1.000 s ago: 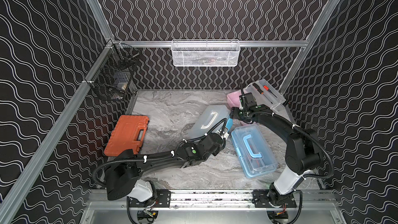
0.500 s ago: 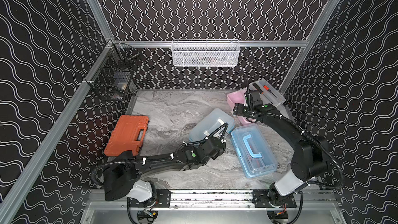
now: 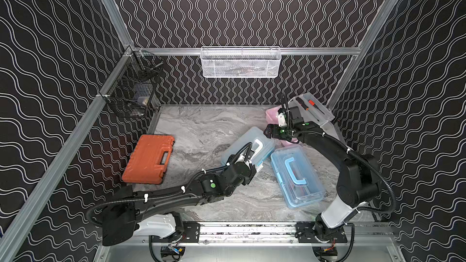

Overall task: Close toolboxes
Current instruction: Close the toolbox lid, then move the toolbox to the center of the board.

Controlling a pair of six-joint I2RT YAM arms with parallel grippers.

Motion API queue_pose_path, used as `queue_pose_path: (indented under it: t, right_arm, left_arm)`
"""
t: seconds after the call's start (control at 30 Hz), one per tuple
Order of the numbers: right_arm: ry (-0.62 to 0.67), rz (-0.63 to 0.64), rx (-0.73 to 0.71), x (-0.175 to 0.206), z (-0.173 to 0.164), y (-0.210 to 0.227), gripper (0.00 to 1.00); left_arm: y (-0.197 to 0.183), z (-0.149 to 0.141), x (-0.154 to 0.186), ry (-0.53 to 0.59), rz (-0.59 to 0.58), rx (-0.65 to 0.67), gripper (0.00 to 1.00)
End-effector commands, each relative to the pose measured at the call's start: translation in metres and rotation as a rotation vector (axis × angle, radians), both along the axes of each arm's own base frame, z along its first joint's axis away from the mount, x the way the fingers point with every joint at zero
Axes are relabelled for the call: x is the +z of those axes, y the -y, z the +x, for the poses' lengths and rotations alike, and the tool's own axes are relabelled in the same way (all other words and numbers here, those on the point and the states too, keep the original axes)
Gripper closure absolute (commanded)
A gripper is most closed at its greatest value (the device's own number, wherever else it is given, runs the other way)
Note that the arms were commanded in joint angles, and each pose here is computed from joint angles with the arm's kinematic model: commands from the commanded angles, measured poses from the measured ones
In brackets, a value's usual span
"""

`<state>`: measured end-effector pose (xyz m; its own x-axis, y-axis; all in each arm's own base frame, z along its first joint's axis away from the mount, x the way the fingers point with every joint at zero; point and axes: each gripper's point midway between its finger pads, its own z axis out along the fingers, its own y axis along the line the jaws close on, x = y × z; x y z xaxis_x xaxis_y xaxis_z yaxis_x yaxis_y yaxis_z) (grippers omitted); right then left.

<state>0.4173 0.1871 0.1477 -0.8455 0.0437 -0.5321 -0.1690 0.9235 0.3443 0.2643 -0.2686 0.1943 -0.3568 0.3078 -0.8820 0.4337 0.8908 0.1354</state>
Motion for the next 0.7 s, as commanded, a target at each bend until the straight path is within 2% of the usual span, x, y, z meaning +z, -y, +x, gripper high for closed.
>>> queue_pose_path:
  t: [0.0,0.27,0.43,0.67]
  right_arm:
    - [0.003,0.026,0.063,-0.001,-0.003,-0.019,0.13]
    - [-0.009,-0.026,0.131,-0.015,-0.018,-0.063,0.16]
    - [-0.014,-0.047,0.164,-0.024,-0.03,-0.091,0.17]
    - [-0.004,-0.064,0.212,-0.032,-0.036,-0.124,0.16]
  left_arm:
    - [-0.019,0.006,-0.004,-0.015,-0.034,0.099,0.22]
    - [-0.052,0.01,-0.028,-0.081,-0.06,0.211,0.22]
    - [-0.086,0.014,-0.038,-0.115,-0.058,0.328,0.22]
    - [-0.12,0.019,-0.034,-0.136,-0.104,0.405,0.23]
